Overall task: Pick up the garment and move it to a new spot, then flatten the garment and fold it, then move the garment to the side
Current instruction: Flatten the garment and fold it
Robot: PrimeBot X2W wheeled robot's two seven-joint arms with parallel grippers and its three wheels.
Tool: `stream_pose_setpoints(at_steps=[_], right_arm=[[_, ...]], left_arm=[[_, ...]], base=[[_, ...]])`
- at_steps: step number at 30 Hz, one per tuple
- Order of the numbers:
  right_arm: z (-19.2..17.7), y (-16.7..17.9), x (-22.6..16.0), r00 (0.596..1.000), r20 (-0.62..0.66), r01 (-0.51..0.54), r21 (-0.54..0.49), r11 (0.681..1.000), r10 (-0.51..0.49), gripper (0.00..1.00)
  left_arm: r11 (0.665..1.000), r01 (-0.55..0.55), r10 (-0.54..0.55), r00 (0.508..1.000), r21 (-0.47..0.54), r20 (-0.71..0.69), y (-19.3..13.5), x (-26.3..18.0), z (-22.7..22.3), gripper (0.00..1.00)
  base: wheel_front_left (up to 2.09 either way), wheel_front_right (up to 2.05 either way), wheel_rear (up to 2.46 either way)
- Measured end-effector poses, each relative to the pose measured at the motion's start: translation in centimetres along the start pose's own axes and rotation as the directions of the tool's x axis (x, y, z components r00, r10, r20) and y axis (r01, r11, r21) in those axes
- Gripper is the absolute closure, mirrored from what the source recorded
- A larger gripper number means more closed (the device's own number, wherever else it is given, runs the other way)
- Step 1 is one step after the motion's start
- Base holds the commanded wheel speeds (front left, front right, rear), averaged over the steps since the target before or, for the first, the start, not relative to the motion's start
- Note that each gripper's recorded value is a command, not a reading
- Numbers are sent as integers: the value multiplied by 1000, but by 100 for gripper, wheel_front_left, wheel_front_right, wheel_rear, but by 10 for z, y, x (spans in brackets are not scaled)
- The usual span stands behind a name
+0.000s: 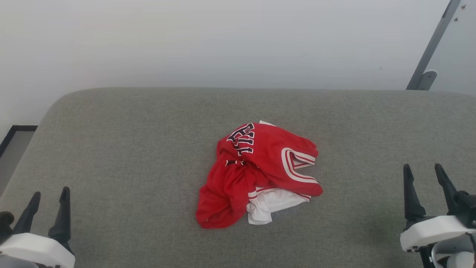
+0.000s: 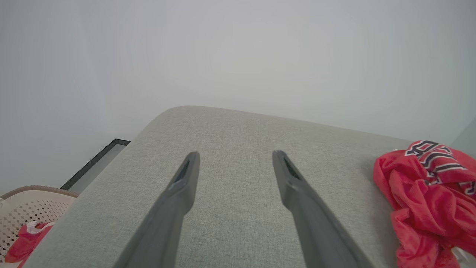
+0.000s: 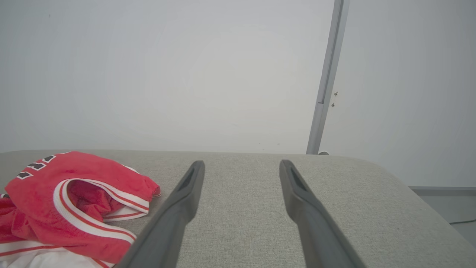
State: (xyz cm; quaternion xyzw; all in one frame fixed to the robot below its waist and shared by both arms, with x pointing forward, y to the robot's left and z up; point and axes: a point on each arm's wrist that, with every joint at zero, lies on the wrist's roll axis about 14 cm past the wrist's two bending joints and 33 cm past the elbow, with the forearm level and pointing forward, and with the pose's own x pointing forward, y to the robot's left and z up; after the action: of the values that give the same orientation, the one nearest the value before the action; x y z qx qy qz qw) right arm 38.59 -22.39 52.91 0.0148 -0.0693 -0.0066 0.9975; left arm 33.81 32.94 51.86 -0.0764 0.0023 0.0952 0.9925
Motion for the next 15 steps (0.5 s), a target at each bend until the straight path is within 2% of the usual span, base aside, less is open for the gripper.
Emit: stream_pose_setpoints(at_steps=[9, 15], right_arm=[[-3, -1, -1, 1000, -10, 3, -3, 1000, -3, 0], [-4, -9, -1, 1000, -15, 20, -17, 1000, -20, 0]], left_arm=[[999, 43, -43, 999, 1, -23, -15, 3, -3, 0], [984, 176, -175, 984, 7, -41, -56, 16, 3, 0]], base=[[0, 0, 0], [0, 0, 0]])
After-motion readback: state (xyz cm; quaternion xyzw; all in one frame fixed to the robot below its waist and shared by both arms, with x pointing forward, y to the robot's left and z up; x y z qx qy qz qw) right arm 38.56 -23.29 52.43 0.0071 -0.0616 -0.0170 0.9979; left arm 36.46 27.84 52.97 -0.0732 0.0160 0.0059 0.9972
